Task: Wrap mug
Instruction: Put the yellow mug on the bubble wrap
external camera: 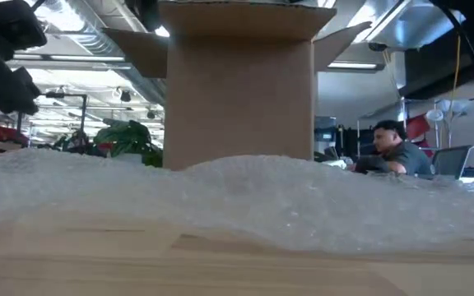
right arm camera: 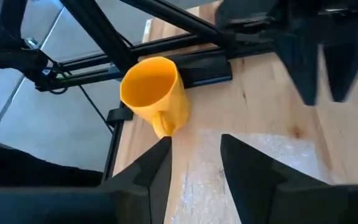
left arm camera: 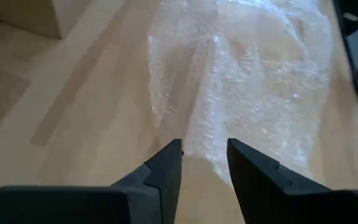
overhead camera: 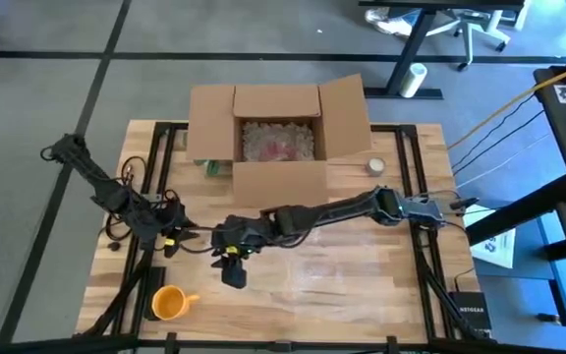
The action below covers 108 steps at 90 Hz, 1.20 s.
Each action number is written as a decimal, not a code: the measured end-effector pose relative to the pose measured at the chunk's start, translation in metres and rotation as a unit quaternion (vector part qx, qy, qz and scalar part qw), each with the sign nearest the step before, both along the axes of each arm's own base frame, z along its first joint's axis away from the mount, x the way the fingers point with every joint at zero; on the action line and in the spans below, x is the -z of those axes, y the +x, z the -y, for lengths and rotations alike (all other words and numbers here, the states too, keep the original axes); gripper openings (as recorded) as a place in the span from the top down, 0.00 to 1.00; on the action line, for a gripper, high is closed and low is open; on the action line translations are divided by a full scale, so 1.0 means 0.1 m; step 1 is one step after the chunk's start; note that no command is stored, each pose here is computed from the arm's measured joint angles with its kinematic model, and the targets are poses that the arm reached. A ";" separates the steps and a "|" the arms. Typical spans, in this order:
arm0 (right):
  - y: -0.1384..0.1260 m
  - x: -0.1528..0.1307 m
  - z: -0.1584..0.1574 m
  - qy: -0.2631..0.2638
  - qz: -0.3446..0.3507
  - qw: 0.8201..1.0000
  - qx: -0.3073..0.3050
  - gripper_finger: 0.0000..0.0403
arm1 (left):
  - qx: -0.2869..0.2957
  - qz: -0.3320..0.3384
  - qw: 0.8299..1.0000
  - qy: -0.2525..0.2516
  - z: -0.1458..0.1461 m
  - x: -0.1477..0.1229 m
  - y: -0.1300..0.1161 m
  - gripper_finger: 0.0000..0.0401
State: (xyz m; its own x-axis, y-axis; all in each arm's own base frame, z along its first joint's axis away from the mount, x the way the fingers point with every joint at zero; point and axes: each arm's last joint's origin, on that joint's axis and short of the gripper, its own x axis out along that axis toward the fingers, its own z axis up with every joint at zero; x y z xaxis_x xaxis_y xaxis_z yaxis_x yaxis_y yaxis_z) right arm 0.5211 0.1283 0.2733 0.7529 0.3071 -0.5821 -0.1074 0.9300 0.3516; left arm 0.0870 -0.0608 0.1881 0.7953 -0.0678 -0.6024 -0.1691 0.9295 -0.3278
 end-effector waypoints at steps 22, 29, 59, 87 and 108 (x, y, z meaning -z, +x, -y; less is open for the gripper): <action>-0.05 0.18 0.01 -0.013 -0.053 0.999 0.000 0.69 | 0.077 0.002 0.994 -0.075 0.17 -0.05 -0.06 0.72; -0.05 0.26 0.01 -0.016 -0.065 0.998 0.001 0.69 | 0.088 -0.016 0.992 -0.090 0.21 -0.08 -0.08 0.72; -0.09 0.51 0.03 -0.031 -0.098 0.995 0.011 0.69 | 0.095 -0.100 0.989 -0.061 0.46 -0.40 -0.04 0.72; -0.03 0.46 0.01 -0.021 -0.058 0.998 0.011 0.69 | 0.111 -0.191 0.974 -0.049 0.80 -0.44 0.12 0.72; -0.04 0.46 0.01 -0.019 -0.062 0.998 0.008 0.69 | 0.143 -0.224 0.963 -0.048 1.00 -0.53 0.22 0.72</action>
